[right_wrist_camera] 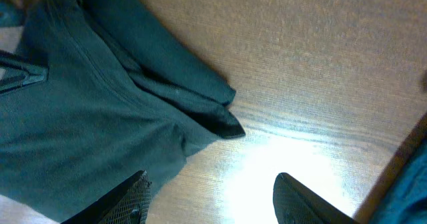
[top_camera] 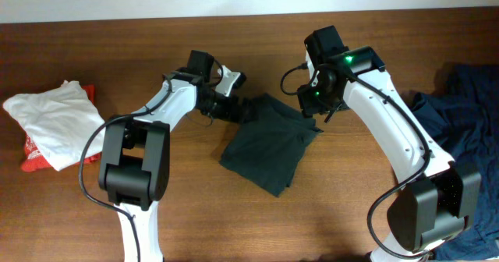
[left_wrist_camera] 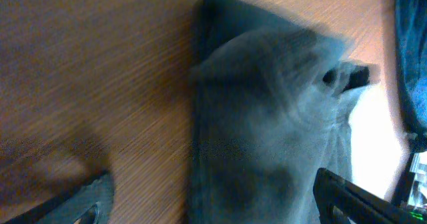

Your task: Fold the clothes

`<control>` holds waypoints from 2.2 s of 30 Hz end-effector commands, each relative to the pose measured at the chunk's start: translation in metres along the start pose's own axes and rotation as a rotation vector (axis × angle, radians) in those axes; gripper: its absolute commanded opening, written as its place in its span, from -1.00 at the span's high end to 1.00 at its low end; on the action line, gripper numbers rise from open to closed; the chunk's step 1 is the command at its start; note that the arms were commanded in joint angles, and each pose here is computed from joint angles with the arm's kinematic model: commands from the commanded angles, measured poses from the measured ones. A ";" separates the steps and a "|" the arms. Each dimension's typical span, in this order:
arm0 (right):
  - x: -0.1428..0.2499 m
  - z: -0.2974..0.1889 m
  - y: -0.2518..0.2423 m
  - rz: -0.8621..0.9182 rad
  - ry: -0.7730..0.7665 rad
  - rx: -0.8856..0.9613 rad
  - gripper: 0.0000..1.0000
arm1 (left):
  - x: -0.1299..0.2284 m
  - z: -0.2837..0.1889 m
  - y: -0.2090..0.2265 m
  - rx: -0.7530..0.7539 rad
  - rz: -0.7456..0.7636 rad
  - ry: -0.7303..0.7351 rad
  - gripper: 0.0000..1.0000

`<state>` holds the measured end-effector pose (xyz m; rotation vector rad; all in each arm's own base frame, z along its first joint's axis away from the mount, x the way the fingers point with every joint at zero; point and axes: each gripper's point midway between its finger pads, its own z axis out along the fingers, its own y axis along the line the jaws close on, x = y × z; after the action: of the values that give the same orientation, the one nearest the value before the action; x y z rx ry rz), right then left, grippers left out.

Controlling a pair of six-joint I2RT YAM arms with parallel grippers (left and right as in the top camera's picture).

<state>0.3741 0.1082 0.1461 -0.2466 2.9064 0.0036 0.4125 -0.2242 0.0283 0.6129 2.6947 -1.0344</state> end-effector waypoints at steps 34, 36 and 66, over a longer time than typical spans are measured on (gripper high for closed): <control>0.021 -0.004 -0.086 0.192 0.084 0.068 -0.25 | 0.072 -0.416 0.233 -0.933 -0.629 -0.429 0.99; 0.021 -0.004 -0.086 0.192 0.084 0.068 -0.25 | 0.084 -0.434 0.244 -0.961 -0.656 -0.468 0.99; 0.025 -0.004 -0.084 0.191 0.104 0.061 -0.27 | 0.078 -0.477 0.223 -0.875 -0.743 -0.714 -0.03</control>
<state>0.3625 0.0241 0.1417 0.0336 3.0244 -0.0564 0.4181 0.2848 0.2502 -0.8053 2.2471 0.0646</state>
